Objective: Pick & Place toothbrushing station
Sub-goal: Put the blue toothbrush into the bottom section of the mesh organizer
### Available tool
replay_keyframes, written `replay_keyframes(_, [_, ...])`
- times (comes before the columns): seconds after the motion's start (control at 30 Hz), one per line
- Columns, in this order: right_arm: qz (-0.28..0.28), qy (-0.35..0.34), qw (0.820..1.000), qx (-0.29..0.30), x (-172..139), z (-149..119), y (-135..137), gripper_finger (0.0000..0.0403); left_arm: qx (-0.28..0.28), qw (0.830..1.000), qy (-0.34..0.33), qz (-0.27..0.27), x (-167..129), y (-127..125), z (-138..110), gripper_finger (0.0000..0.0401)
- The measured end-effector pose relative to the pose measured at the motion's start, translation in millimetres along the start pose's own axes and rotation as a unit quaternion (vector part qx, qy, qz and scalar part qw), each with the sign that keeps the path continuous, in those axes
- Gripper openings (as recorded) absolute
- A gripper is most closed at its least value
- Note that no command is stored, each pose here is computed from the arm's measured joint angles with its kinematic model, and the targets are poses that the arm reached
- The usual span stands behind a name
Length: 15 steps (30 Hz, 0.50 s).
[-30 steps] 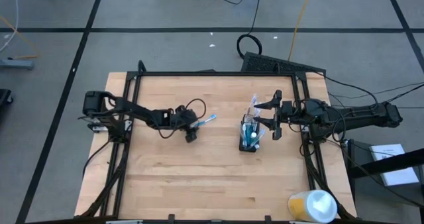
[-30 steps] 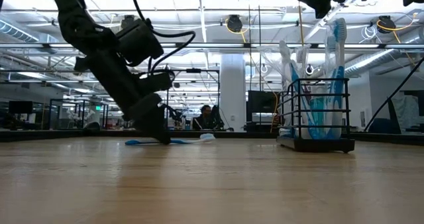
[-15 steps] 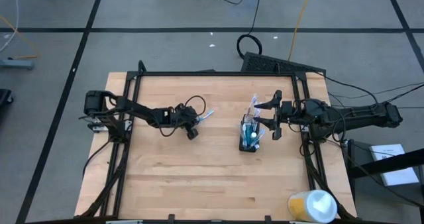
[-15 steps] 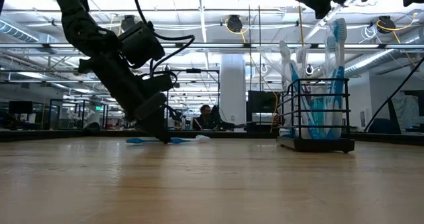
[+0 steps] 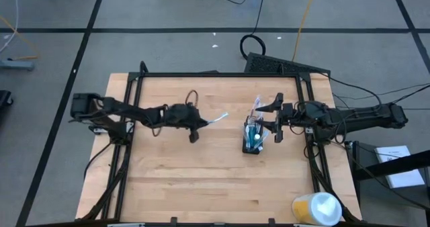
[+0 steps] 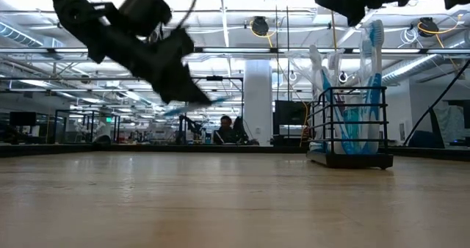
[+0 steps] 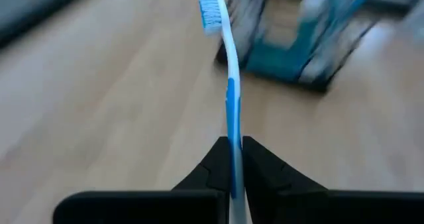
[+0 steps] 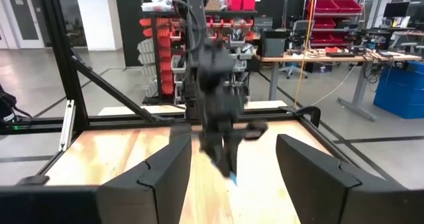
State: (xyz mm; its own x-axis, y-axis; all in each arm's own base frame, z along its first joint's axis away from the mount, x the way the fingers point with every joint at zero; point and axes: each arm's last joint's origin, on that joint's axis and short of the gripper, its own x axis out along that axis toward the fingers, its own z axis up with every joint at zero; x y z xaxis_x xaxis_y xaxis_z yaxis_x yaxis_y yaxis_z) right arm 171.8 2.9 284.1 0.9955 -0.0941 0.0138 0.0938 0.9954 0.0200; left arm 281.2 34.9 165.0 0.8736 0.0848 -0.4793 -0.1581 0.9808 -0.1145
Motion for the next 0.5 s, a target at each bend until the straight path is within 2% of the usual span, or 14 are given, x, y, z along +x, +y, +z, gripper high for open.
replay_keyframes(0.1, [0.000,0.002,1.000,0.002,3.1,-1.4,0.4,0.0212,0.026,0.995,-0.088,-0.044,-8.5,-7.2,20.7,0.0018])
replay_keyframes(0.27, [0.001,-0.002,1.000,-0.002,14.6,-5.1,1.9,0.0212,0.084,0.962,-0.243,-0.093,-18.8,-18.7,48.5,0.0018])
replay_keyframes(0.37, [0.002,-0.021,1.000,-0.010,25.7,-6.7,3.4,0.0212,0.096,0.945,-0.298,-0.093,-22.1,-20.2,56.3,0.0018])
replay_keyframes(0.5, [0.001,-0.054,0.998,-0.021,44.4,-11.5,5.8,0.0212,0.110,0.934,-0.329,-0.084,-24.9,-20.0,68.7,0.0018])
